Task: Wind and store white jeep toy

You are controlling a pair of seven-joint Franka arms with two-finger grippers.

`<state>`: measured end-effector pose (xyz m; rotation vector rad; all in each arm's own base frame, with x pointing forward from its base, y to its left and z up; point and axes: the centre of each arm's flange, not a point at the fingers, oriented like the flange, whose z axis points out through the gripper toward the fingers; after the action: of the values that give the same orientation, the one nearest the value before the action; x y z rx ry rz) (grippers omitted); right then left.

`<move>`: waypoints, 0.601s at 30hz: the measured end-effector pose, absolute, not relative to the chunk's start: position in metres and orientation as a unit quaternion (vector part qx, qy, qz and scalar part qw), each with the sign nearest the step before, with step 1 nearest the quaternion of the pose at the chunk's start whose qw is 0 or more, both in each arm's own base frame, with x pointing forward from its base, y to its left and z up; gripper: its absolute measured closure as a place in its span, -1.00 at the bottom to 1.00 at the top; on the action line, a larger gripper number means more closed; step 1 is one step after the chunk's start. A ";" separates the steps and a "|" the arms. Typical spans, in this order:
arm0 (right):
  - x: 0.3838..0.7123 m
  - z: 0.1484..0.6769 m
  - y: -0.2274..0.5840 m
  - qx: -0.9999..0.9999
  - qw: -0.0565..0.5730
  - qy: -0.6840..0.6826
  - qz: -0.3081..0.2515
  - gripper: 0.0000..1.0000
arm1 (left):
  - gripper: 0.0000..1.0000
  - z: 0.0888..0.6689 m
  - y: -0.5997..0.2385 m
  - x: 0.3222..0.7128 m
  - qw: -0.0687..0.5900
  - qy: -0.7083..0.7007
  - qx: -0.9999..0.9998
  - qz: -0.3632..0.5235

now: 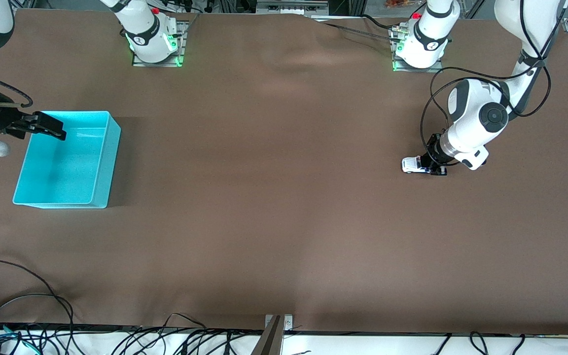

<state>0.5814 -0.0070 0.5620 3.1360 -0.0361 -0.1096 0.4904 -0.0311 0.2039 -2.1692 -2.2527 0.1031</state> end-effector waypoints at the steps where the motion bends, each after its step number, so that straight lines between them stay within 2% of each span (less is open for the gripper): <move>1: 0.581 0.562 -0.007 0.999 0.002 -0.011 -0.035 -1.00 | 0.02 0.204 -0.030 0.490 0.006 -0.720 -0.693 0.033; 18: 0.582 0.562 -0.006 0.999 -0.004 -0.012 -0.034 -1.00 | 0.02 0.203 0.042 0.490 0.032 -0.715 -0.699 0.001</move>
<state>0.5815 -0.0057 0.5621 3.1471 -0.0374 -0.1084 0.4901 0.0416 0.2031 -2.1507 -2.2001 0.0033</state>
